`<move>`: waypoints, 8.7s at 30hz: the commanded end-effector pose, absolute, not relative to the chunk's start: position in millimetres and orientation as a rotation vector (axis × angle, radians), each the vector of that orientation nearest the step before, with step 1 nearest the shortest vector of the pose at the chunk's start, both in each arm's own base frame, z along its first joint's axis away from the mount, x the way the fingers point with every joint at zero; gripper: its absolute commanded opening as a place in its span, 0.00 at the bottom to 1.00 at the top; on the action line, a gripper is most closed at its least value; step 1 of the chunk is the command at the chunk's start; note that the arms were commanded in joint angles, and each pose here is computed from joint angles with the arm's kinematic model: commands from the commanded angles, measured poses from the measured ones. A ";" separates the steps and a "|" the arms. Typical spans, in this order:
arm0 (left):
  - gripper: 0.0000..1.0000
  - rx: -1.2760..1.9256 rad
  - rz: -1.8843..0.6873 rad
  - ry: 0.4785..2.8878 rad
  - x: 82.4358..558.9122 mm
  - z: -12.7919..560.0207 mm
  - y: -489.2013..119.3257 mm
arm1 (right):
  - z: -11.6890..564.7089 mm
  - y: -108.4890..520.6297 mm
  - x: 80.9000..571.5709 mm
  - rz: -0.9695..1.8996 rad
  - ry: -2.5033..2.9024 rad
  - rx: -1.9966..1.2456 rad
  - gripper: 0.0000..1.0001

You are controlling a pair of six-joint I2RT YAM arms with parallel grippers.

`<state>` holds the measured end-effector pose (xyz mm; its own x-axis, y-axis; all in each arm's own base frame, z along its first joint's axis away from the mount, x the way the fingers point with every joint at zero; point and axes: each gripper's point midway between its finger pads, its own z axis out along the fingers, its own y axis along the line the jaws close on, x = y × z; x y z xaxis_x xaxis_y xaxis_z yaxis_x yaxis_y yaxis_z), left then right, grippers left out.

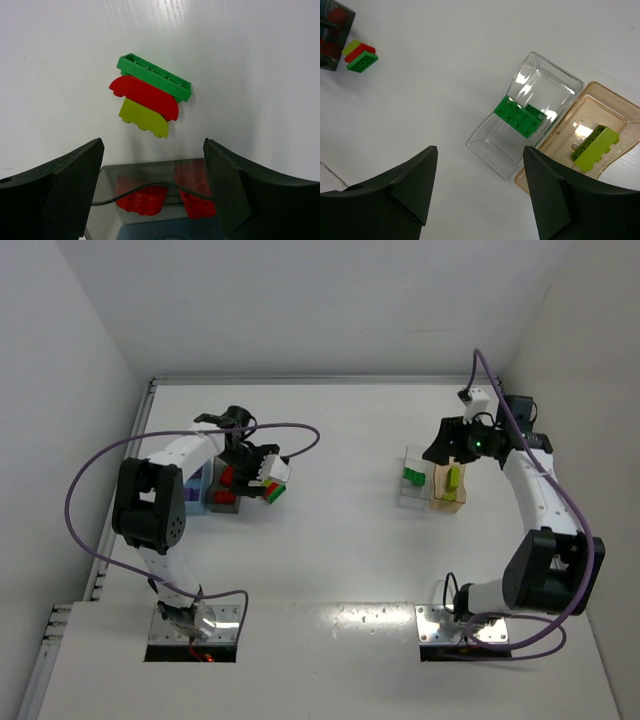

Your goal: Sort the legos into containers by color

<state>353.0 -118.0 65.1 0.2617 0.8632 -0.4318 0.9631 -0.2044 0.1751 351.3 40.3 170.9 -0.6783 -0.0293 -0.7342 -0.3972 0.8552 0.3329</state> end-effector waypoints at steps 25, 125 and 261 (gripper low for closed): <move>0.90 2.187 -0.444 1.529 366.1 26.9 -146.4 | 162.7 42.3 356.5 0.637 2.265 -0.317 0.71; 0.34 0.999 -0.533 1.763 354.9 195.4 -259.7 | 99.9 58.9 341.0 0.508 2.532 -0.183 0.31; 0.22 0.436 -0.506 2.025 387.8 203.0 -157.4 | 210.7 212.8 351.8 1.161 2.182 -0.648 0.00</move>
<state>387.4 -162.3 171.7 -0.4477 0.2052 -0.8703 0.5580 0.8247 -0.0925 338.0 207.0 195.4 -0.7648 -0.1390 -0.6290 -0.5965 0.5215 0.6101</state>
